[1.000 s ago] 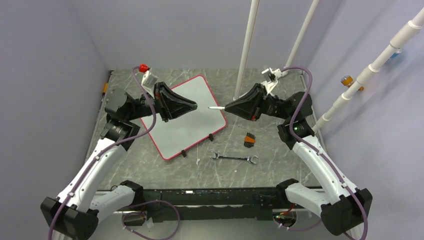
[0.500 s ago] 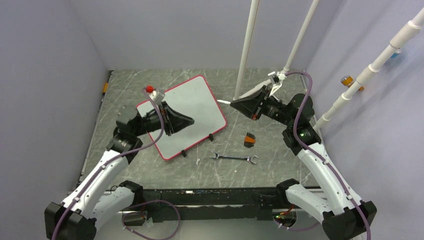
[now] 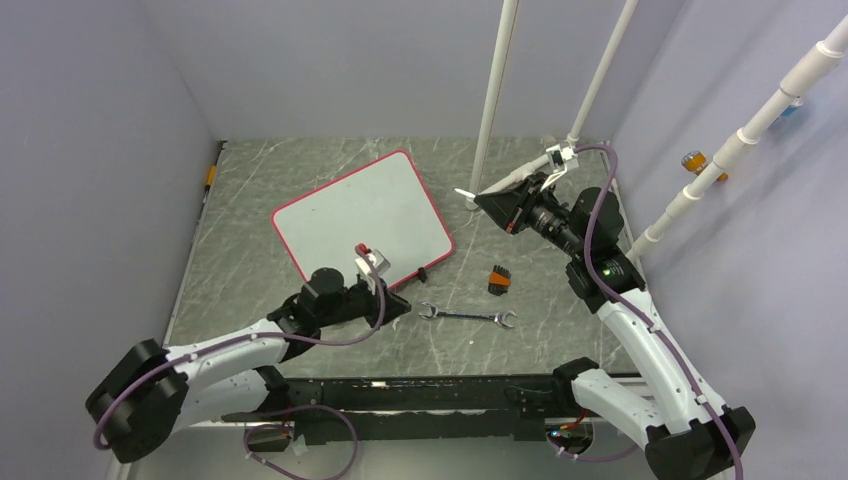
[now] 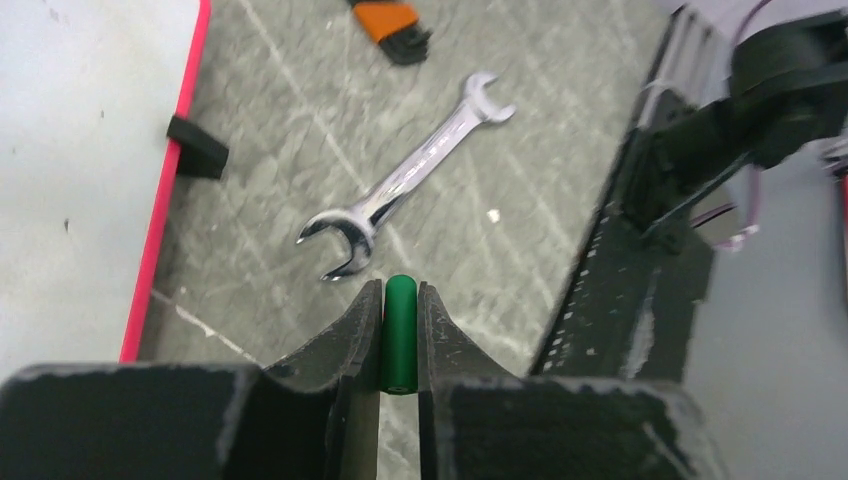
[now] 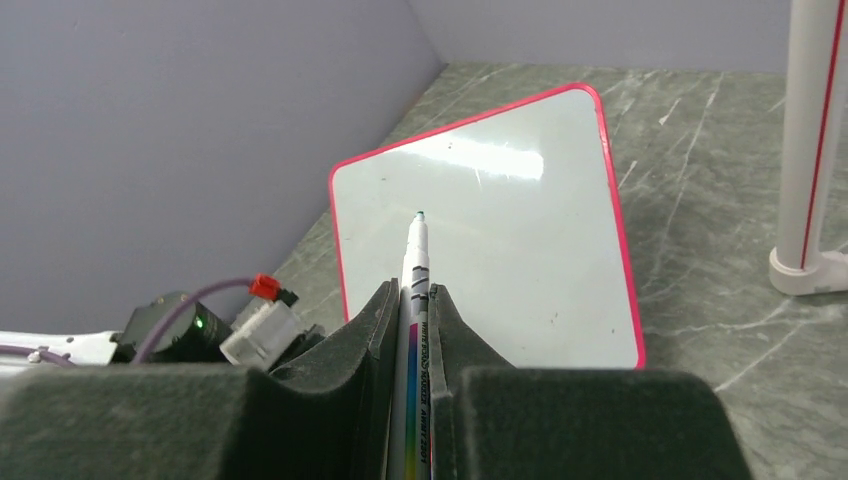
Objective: Write a sentence on the whiteboard
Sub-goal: Put down the pen cap at the corner of the board.
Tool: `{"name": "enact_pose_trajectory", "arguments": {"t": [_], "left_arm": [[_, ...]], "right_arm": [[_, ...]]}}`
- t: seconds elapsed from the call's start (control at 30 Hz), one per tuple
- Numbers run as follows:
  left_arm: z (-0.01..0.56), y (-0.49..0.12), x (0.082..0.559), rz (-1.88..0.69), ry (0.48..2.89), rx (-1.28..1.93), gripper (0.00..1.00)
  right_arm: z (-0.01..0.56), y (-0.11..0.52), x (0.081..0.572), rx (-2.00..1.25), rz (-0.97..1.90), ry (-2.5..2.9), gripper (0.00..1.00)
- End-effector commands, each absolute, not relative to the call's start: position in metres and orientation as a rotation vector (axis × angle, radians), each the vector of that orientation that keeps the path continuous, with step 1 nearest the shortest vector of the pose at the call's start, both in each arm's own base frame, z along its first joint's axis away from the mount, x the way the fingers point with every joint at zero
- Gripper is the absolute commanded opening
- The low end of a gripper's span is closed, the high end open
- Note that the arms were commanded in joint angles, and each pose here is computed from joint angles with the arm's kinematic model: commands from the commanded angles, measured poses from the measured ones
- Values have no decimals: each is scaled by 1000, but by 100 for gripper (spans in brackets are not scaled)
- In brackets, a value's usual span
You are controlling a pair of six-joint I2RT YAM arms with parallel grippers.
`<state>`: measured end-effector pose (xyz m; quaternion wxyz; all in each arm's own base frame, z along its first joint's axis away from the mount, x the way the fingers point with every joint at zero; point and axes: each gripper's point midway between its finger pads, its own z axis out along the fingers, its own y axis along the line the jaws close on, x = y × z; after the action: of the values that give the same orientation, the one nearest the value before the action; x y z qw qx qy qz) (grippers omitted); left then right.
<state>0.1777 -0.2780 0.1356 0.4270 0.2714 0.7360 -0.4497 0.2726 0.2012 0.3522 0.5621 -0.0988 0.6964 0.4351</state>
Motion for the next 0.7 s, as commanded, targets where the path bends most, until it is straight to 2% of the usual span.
{"name": "enact_pose_trajectory", "arguments": {"t": [0.0,0.17,0.37,0.67], "left_arm": [[124,-282,198,-937,1756,693,0],[92,-289,195,-886,1799,748,0],[67,-295,192,-857,1854,769,11],[41,-295,189,-817,1908,794,19]], "right_arm": [[360,192,275,-204,970,1620,0],[354,190,275,-188,959,1634,0],[352,187,274,-183,943,1644,0],[342,185,277,-176,924,1662,0]]}}
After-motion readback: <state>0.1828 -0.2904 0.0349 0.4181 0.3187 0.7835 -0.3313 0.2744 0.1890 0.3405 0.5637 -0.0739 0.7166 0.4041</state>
